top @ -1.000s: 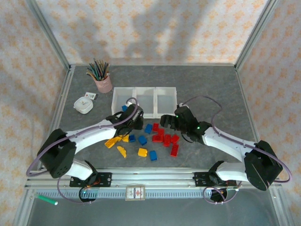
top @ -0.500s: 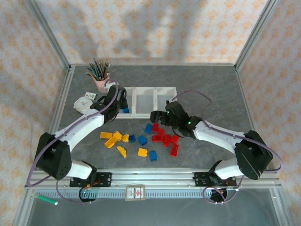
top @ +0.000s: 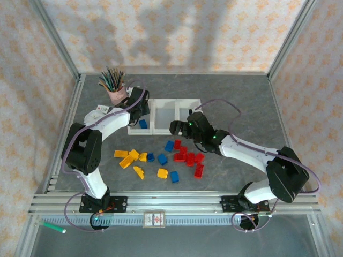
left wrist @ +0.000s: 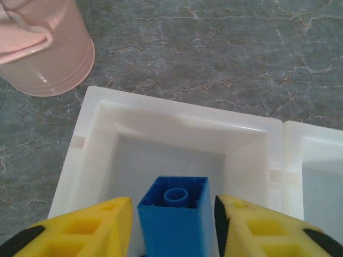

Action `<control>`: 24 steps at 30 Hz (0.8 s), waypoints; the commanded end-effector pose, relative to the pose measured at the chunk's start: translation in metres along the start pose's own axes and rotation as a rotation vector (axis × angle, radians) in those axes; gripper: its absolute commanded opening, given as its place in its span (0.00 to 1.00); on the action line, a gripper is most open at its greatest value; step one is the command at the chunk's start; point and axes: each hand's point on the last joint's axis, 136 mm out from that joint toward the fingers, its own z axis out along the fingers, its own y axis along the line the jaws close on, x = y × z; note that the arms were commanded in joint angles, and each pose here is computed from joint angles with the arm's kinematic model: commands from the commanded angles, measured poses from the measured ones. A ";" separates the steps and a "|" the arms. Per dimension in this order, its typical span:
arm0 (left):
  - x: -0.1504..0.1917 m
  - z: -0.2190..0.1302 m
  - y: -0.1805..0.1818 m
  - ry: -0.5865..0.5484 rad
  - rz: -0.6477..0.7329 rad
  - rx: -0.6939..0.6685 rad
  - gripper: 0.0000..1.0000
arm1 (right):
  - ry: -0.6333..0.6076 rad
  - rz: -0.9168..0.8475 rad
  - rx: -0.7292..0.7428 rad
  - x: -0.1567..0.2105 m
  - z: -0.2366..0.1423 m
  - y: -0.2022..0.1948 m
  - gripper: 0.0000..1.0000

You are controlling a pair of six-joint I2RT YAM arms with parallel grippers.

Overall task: Sort the legos into containers by color
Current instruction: Place the lego in the container, then pick up the lego from the center of the table.

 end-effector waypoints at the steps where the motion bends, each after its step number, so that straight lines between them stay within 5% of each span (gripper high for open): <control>1: -0.014 -0.008 -0.001 -0.015 0.017 -0.003 0.49 | -0.047 -0.013 0.015 -0.016 -0.007 0.000 1.00; 11: 0.005 -0.054 -0.012 0.031 0.023 0.138 0.55 | 0.014 0.013 0.019 -0.001 -0.022 -0.017 1.00; 24: 0.100 -0.127 -0.043 0.125 0.117 0.292 0.58 | 0.111 0.038 0.048 0.039 -0.039 -0.051 1.00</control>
